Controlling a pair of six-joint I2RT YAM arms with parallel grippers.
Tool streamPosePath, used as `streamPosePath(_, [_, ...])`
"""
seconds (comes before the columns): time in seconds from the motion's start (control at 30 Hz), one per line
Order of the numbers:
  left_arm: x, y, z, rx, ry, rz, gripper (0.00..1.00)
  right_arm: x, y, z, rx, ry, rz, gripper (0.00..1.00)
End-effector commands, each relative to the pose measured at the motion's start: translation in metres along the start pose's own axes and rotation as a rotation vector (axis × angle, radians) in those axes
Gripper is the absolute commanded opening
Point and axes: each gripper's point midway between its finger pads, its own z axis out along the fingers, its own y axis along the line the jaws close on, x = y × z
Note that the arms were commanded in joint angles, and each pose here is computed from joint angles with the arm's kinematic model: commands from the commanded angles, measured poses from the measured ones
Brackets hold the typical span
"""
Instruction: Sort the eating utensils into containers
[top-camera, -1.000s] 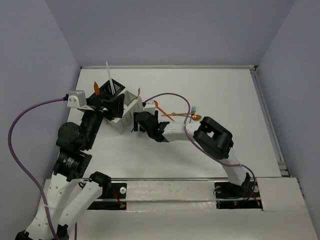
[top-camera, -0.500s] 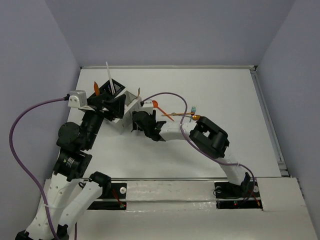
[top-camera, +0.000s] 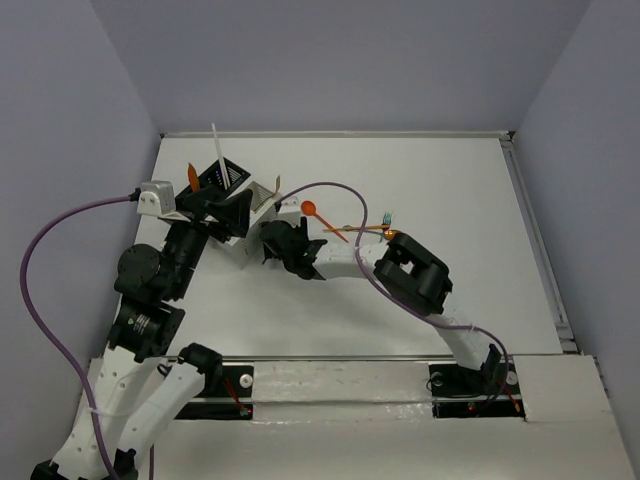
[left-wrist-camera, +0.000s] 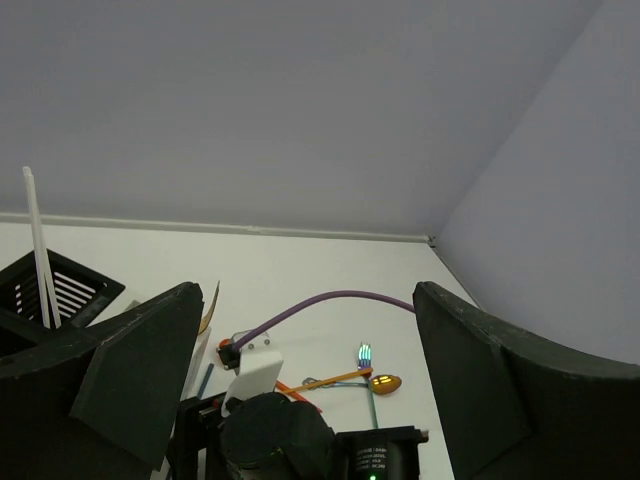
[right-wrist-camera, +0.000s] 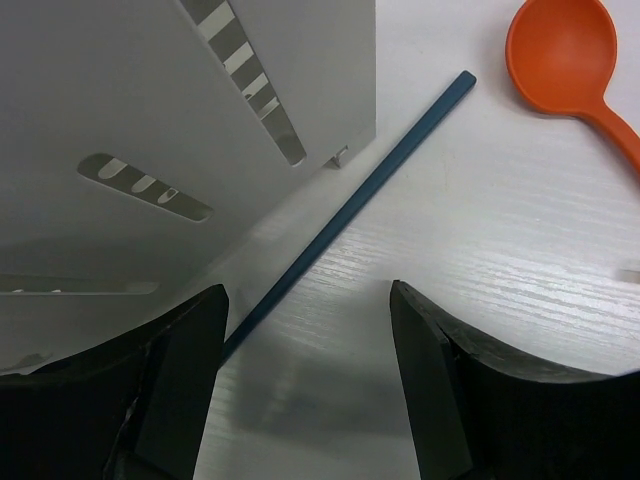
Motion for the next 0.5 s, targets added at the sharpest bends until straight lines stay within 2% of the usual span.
streamPosePath(0.0, [-0.015, -0.009, -0.002, 0.041, -0.058, -0.004, 0.99, 0.036, -0.017, 0.007, 0.057, 0.092, -0.083, 0.72])
streamPosePath(0.13, [-0.017, -0.010, -0.003, 0.041, -0.063, -0.003, 0.99, 0.044, -0.027, 0.007, 0.093, 0.107, -0.100, 0.72])
streamPosePath(0.27, [-0.018, -0.010, -0.003, 0.043, -0.067, -0.005, 0.99, 0.050, -0.038, 0.004, 0.125, 0.114, -0.124, 0.64])
streamPosePath(0.47, [-0.018, -0.012, -0.005, 0.049, -0.066, -0.006, 0.99, 0.061, -0.052, 0.002, 0.160, 0.142, -0.183, 0.64])
